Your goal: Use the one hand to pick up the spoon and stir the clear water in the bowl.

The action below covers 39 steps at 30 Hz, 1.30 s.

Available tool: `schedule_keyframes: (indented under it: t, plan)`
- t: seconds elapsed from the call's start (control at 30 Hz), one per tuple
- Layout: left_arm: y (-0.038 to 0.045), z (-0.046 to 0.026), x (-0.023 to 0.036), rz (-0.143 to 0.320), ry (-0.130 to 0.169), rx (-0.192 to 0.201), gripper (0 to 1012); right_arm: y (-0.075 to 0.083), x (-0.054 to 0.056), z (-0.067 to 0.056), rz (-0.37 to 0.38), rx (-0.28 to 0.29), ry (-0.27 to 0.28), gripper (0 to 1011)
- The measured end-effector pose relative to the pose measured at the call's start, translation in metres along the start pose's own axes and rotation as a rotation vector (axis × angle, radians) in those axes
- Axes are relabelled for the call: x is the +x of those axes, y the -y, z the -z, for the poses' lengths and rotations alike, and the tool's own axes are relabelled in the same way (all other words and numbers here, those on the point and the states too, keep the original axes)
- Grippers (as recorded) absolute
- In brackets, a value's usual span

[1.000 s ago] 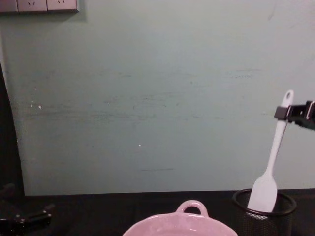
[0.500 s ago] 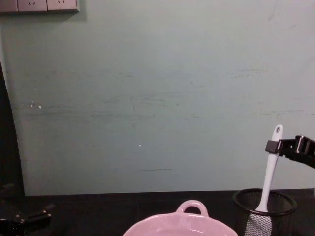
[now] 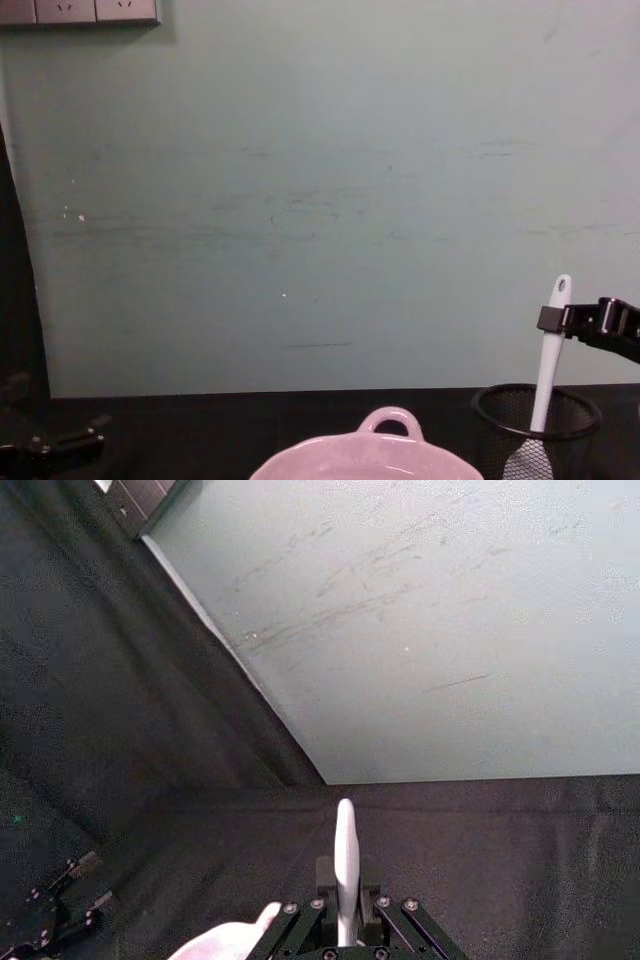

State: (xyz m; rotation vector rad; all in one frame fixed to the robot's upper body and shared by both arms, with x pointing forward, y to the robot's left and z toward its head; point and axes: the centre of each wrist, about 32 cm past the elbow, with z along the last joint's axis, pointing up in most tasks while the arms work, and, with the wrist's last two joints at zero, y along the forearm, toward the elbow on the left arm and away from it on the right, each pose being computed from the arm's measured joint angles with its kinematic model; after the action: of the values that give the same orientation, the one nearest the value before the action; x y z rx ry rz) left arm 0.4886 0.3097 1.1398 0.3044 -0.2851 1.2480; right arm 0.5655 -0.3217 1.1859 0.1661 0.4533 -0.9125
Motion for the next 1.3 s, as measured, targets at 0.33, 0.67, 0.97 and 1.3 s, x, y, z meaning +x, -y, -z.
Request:
schedule_keyframes:
  t: [0.33, 0.67, 0.97, 1.3]
  plan:
    - [0.0, 0.0, 0.0, 0.0, 0.0, 0.0, 1011, 0.0, 0.0, -0.001, 0.001, 0.003, -0.001, 308]
    - [0.0, 0.0, 0.0, 0.0, 0.0, 0.0, 1011, 0.0, -0.001, -0.001, 0.003, 0.003, -0.001, 606]
    - [0.0, 0.0, 0.0, 0.0, 0.0, 0.0, 1011, 0.0, -0.001, -0.001, 0.003, 0.004, -0.001, 890]
    - [0.0, 0.0, 0.0, 0.0, 0.0, 0.0, 1011, 0.004, -0.016, 0.005, 0.116, -0.059, 0.392, 1002]
